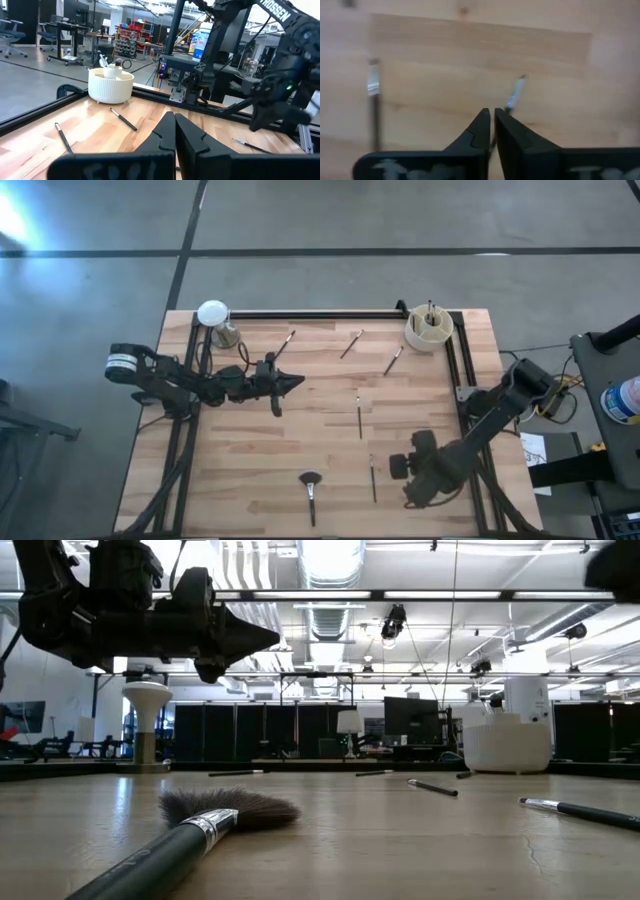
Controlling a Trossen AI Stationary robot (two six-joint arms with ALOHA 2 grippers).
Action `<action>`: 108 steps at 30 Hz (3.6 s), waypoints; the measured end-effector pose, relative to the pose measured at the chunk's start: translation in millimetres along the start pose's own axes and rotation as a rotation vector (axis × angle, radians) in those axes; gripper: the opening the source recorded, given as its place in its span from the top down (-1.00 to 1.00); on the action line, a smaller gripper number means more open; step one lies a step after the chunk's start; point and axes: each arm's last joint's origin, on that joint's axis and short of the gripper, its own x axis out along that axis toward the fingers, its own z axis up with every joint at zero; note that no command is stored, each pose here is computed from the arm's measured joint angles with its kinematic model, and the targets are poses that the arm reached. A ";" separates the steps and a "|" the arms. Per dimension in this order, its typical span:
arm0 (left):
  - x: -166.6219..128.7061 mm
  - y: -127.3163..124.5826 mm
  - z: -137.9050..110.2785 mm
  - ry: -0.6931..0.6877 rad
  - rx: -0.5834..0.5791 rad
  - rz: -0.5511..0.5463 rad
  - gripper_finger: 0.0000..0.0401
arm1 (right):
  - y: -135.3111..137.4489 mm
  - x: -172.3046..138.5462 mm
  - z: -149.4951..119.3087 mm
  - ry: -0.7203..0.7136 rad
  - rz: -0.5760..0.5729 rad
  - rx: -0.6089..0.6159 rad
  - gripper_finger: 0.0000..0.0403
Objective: Pick & Place Makeup Brushes
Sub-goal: Put the black liner brush into the white makeup holder
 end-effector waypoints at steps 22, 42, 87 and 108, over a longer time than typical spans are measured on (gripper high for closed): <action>0.2 0.2 0.2 -0.001 -0.018 0.001 1.00 | -9.7 45.7 6.5 0.062 -0.097 0.059 0.54; 1.7 -0.2 1.7 -0.007 -0.038 0.000 1.00 | -4.2 57.3 3.4 0.051 -0.097 0.030 0.84; 2.2 -0.6 2.9 -0.015 -0.044 -0.002 1.00 | 41.5 -38.9 100.8 -0.729 0.345 -0.378 0.94; 2.2 -0.2 2.6 -0.012 -0.036 0.000 1.00 | 0.3 -66.0 294.3 -0.995 -0.128 -0.476 0.94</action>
